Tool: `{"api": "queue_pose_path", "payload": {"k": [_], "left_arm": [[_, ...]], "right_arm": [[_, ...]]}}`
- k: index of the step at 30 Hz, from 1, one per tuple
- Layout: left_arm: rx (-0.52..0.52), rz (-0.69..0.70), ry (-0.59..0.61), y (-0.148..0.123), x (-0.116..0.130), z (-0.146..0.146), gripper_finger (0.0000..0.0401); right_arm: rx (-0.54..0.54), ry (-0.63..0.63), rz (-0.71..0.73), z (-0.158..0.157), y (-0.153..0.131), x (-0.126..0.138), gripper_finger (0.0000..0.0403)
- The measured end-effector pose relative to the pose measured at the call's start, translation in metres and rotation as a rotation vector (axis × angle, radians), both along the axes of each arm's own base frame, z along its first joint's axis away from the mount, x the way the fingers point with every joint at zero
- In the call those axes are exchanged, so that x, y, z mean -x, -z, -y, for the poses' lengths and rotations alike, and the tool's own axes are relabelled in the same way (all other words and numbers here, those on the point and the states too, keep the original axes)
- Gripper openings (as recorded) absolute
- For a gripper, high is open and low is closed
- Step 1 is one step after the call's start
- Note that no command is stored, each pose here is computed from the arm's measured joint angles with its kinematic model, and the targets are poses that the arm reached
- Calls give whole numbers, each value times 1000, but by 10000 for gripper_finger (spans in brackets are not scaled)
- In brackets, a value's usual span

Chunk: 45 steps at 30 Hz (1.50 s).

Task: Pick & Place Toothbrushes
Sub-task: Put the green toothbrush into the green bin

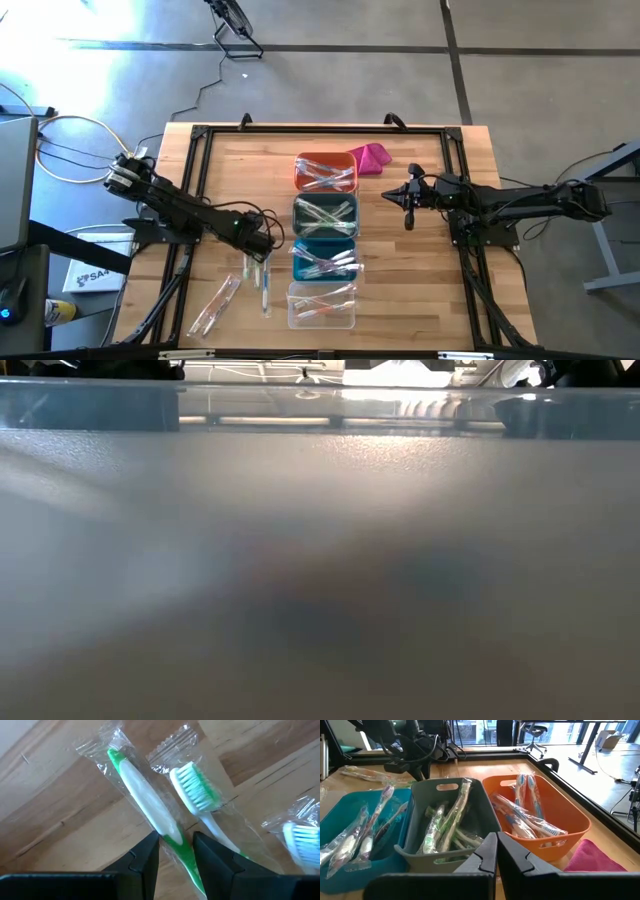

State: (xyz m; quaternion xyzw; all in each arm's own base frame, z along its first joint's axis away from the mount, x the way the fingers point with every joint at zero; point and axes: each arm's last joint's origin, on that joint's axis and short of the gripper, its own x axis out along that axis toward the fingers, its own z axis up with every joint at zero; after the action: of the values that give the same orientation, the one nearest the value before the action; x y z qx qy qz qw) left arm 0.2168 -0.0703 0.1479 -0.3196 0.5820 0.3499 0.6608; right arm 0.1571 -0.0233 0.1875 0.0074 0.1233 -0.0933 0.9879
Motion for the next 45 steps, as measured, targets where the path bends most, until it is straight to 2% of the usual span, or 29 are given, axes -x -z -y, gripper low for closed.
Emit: {"api": "queue_pose_path", "payload": {"k": [7,14,17,24,35,41,45], "left_arm": [[4,7,0,0,-1,0,111],[-12,19,1,0,-2,0,34],[-26,18,7,0,-1,0,12],[-33,17,9,0,-1,-1,27],[-90,-2,82,-3,2,-3,13],[-178,-13,88,-30,5,-7,16],[-226,56,132,-57,0,-7,16]], "right_arm": [[0,0,0,0,0,0,4],[0,-1,0,0,0,0,4],[0,0,0,0,0,0,4],[0,0,-1,0,0,0,4],[0,0,-1,0,0,0,4],[0,0,-1,0,0,0,4],[0,0,0,0,0,0,4]]}}
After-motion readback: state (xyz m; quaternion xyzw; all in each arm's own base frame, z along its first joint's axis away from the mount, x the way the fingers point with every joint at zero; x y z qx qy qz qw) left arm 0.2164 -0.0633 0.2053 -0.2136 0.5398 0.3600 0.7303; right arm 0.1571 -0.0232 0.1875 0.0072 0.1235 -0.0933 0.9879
